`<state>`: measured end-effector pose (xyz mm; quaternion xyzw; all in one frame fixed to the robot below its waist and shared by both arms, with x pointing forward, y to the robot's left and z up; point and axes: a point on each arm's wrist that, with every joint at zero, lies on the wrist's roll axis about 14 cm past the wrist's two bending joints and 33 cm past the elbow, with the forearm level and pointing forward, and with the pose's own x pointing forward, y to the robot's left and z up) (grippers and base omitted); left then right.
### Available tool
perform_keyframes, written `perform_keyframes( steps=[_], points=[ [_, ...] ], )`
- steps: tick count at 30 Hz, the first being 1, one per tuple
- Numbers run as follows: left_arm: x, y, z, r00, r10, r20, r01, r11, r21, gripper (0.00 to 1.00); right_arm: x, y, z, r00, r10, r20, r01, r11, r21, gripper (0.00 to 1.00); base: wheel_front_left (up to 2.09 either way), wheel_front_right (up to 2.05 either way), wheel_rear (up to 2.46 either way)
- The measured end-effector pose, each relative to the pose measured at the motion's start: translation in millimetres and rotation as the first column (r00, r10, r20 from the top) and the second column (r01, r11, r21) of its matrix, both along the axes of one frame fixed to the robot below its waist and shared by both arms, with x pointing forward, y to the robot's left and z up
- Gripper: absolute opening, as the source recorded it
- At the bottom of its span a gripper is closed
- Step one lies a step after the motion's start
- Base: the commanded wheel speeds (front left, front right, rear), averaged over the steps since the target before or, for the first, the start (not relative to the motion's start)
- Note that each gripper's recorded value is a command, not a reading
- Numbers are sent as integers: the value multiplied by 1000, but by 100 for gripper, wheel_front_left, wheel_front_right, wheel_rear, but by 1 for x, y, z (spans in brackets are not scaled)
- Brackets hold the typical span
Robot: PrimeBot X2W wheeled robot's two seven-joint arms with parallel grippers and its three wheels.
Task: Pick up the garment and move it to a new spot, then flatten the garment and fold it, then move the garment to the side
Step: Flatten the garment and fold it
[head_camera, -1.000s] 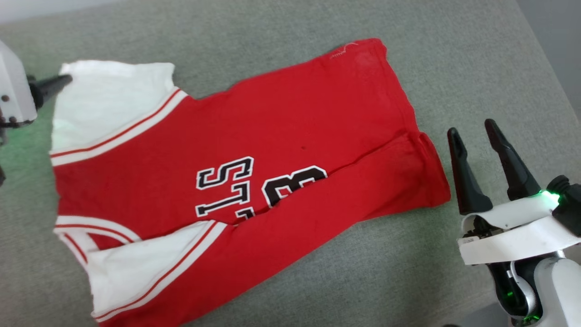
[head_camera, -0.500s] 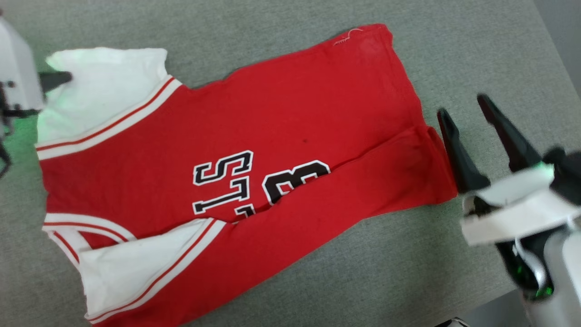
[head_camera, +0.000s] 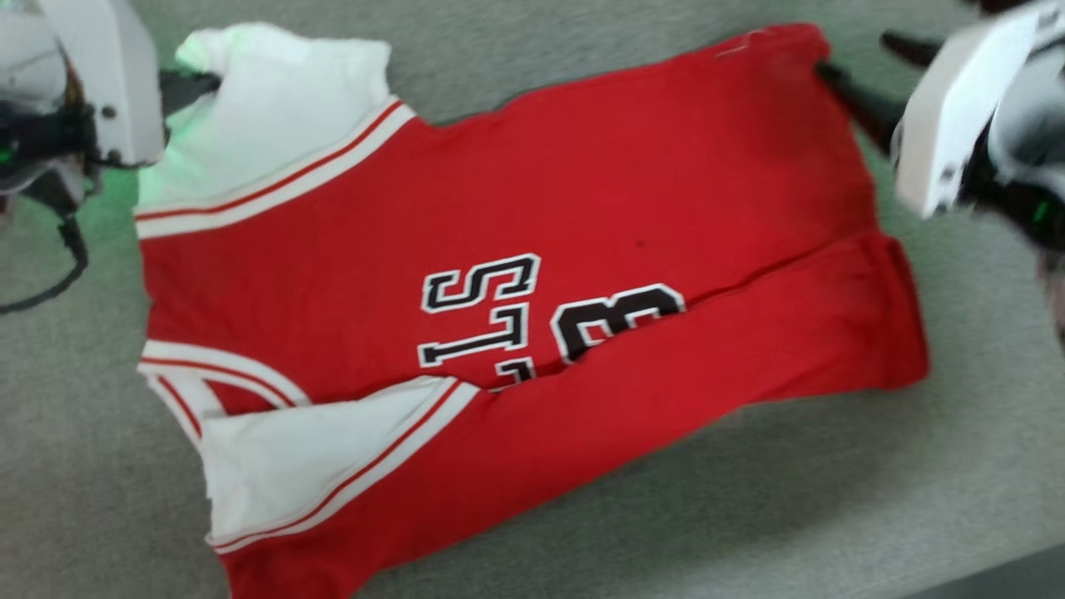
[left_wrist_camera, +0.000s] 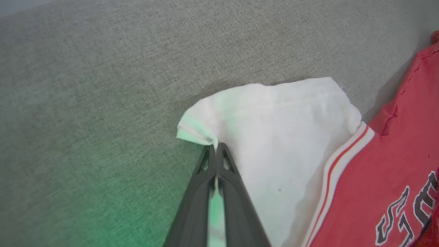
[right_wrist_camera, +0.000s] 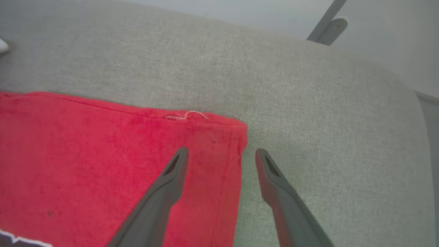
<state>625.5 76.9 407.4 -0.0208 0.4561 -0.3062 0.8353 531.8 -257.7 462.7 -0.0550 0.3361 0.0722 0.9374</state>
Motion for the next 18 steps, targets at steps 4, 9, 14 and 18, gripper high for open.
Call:
perform_keyframes(
  steps=[4,9,14,18],
  points=[
    [3,3,-5,1000,-1,12,1,1000,1,0,21,-9,-18,996,-33,-86,31,999,-29,100,0,0,0],
    [4,6,-11,1000,-5,18,5,1000,2,0,30,-12,-50,981,-56,-185,45,997,-59,100,0,0,0],
    [4,8,-18,1000,-4,19,4,1000,-4,0,33,-2,-68,970,-37,-241,30,999,-33,82,0,0,0],
    [5,5,-17,999,-7,34,8,1000,-17,0,38,1,-68,976,-23,-216,17,999,-29,2,0,0,0]
  ],
)
